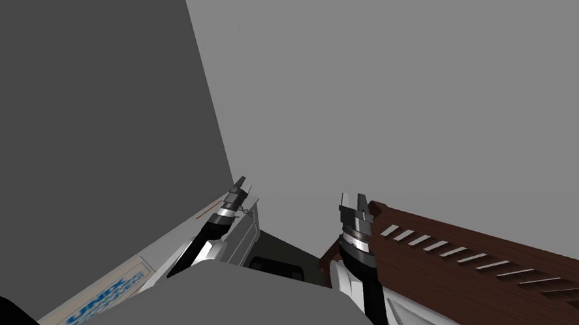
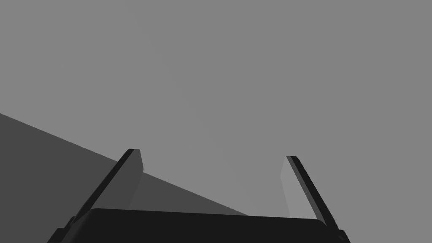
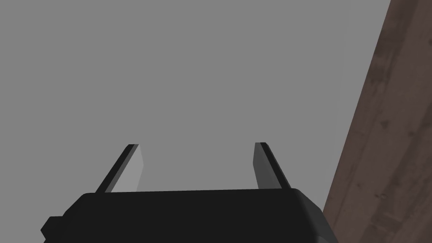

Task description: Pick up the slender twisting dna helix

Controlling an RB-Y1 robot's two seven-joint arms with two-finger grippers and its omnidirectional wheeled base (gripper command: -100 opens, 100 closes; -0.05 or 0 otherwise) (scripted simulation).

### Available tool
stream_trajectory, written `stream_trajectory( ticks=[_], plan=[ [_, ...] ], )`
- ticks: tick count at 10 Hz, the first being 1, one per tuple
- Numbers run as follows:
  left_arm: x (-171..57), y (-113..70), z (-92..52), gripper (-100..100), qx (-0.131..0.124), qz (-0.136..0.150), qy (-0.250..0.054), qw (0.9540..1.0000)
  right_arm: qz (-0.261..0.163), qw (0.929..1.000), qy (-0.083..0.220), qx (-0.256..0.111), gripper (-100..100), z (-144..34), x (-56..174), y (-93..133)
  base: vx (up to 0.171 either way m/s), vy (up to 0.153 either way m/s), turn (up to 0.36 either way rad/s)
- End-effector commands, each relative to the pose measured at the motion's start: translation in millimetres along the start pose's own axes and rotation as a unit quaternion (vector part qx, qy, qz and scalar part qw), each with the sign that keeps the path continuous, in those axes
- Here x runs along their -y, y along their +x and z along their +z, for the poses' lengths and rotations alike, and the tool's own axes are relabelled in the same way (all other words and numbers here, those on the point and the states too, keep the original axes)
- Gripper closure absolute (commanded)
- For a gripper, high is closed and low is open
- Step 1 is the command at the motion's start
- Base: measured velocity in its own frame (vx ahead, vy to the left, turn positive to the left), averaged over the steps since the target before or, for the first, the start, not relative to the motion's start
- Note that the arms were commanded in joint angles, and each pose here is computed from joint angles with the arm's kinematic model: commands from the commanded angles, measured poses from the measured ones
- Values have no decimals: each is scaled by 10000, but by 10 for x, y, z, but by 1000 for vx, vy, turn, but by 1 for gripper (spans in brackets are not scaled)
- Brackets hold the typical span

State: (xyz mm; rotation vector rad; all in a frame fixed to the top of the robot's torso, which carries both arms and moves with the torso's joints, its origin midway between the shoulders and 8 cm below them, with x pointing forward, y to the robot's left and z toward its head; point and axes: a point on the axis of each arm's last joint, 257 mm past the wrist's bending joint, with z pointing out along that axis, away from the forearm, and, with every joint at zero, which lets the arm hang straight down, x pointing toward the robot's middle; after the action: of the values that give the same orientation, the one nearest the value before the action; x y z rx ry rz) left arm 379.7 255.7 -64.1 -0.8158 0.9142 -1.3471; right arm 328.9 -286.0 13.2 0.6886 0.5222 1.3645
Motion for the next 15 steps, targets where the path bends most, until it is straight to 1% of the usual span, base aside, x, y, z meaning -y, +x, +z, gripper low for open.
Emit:
stream_trajectory(
  ticks=[1, 3, 4, 5, 6, 7, 8, 9, 10, 11, 12, 13, 14, 15],
  plan=[
    [-64, -16, 14, -100, -44, 51, -153, 9999, 0, 10000, 0, 0, 0, 0, 0, 0, 1, -47, -3],
    [-319, -32, -27, -100, -206, 230, -567, 9979, 0, 10000, 0, 0, 0, 0, 0, 0, 3, -48, -29],
    [-348, -36, -30, -100, -198, 232, -622, 9976, 0, 10000, 0, 0, 0, 0, 0, 0, 1, -45, -12],
    [-505, -56, -63, -100, -267, 328, -883, 9952, -1, 10000, 0, 0, 0, 0, 0, 0, -3, -45, -34],
    [-630, -74, -96, -100, -343, 423, -1078, 9927, 0, 10000, 0, 0, 0, 0, 0, 0, -5, -54, -54],
    [-671, -83, -105, -100, -329, 427, -1159, 9918, 0, 10000, 0, 0, 0, 0, 0, 0, -3, -35, -16],
    [-816, -111, -148, -100, -391, 525, -1392, 9881, -1, 10000, 0, 0, 0, 0, 0, 0, -3, -35, -45],
    [-844, -119, -156, -100, -380, 528, -1448, 9873, 0, 10000, 0, 0, 0, 0, 0, 0, 0, -27, -22],
    [-1015, -161, -213, -100, -423, 630, -1735, 9819, -1, 10000, 0, 0, 0, 0, 0, 0, 0, -28, -52],
    [-1140, -198, -261, -100, -476, 727, -1931, 9773, -1, 10000, 0, 0, 0, 0, 0, 0, 5, -41, -86],
    [-1191, -215, -282, -100, -452, 735, -2038, 9752, 0, 10000, 0, 0, 0, 0, 0, 0, 4, -27, -22],
    [-1199, -218, -285, -100, -448, 737, -2055, 9748, -1, 10000, 0, 0, 0, 0, 0, 0, 0, -7, 10],
    [-1350, -272, -350, -100, -477, 840, -2308, 9682, -1, 10000, 0, 0, 0, 0, 0, 0, 3, -12, -54],
    [-1377, -283, -364, -100, -463, 846, -2368, 9668, -1, 10000, 0, 0, 0, 0, 0, 0, 1, -11, -36]
  ],
)
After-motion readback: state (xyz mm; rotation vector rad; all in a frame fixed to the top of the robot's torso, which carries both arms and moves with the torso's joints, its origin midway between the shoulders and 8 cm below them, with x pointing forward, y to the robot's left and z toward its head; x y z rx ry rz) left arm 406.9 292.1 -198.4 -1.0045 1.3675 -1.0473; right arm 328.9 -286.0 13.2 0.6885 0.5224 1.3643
